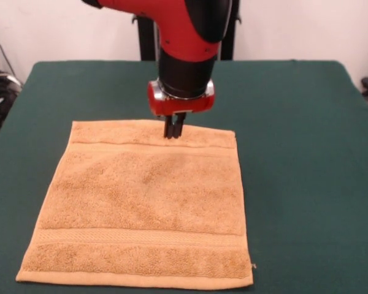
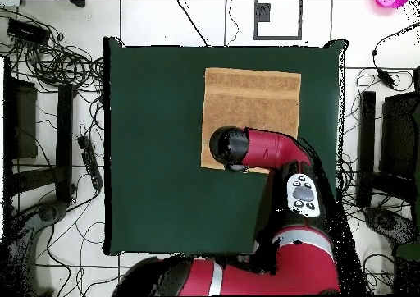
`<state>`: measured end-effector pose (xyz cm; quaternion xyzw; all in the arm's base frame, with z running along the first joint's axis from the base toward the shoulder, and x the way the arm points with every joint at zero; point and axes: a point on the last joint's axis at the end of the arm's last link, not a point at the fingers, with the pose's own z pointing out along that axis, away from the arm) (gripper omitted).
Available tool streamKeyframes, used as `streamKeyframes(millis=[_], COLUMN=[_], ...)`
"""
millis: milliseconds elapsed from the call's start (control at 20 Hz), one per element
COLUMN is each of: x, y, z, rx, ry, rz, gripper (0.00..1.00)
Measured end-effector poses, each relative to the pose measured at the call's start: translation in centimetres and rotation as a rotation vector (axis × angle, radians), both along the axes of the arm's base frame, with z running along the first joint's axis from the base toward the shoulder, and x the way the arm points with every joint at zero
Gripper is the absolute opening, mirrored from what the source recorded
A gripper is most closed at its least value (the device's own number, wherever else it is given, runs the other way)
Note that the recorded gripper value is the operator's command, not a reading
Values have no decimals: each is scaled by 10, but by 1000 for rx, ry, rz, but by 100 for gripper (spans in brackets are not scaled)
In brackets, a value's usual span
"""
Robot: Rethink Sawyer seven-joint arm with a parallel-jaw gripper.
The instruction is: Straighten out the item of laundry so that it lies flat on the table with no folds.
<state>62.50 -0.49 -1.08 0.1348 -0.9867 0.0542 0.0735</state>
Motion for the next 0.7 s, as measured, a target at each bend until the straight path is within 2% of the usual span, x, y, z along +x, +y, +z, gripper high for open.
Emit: streamKeyframes(millis=[350, 500, 700], x=[-16, -12, -6], y=[-4, -6, -13], z=[-35, -35, -36], rx=[10, 15, 39], ry=[35, 36, 67], rz=[-11, -28, -83], gripper=[0, 0, 0])
